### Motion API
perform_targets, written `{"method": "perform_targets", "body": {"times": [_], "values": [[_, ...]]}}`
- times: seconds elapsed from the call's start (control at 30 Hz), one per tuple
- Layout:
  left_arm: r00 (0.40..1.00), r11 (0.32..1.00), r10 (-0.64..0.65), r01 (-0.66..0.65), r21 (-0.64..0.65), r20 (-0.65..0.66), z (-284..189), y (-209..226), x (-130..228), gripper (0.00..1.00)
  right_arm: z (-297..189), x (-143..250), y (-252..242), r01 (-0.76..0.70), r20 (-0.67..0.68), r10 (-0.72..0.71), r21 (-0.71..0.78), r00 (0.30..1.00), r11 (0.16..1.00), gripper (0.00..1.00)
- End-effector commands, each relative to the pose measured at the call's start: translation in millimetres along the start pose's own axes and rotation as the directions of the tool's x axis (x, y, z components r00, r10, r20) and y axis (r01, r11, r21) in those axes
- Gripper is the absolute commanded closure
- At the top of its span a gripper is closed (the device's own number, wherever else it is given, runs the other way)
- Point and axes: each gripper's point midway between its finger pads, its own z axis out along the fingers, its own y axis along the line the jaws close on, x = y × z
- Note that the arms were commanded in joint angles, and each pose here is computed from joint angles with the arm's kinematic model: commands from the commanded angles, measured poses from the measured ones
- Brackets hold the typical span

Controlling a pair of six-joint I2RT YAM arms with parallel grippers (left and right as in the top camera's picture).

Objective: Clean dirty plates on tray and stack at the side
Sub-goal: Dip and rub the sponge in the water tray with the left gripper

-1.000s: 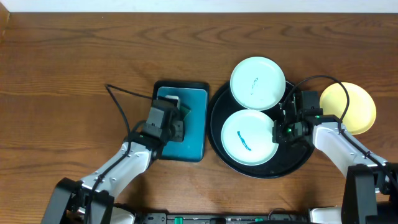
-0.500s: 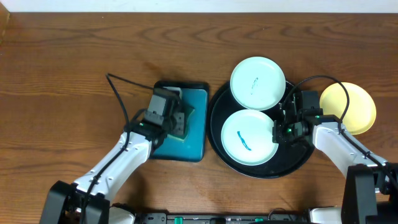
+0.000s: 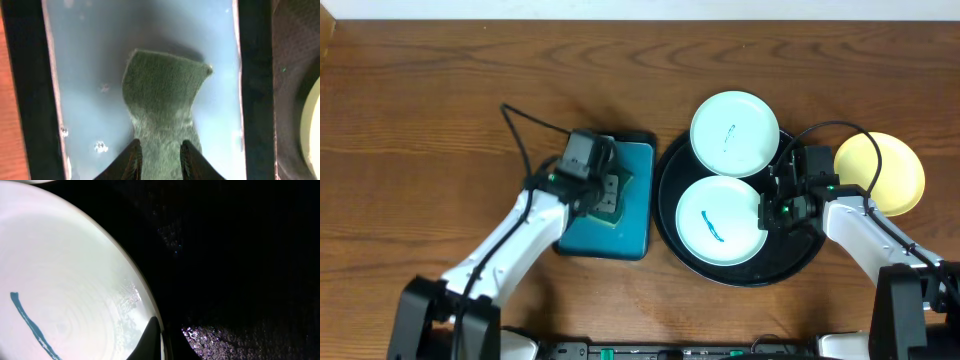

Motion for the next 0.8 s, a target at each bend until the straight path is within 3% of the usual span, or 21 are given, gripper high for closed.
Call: {"method": "perform_targets", "body": {"times": [0.0,0.17,0.5,0.77], "values": [[0.999,1.0,0.012,-0.012,-0.002,0.039,-16,-8,-37,0.73,11,8,-8,-0.006,-0.032,0.008,0.048,0.999,0.999,0.99],[1.0,1.0,0.006,-0.006,-0.009,0.001,-10,-7,-33,0.75,11,8,-8,-0.006,-0.032,0.007,0.048,0.999,0.999,0.99],[0.979,0.999,0.005,-0.013,-0.035,-0.204,36,-4,9,0.75,11,8,-8,-0.006,-0.032,0.008,0.048,0.999,0.999,0.99],[0.968,0.999,0.013,-0.024,-0.042,-0.25,50,-5,20,0.75,11,7,-8,-0.006,-0.031,0.007,0.048,0.999,0.999,0.99]]}}
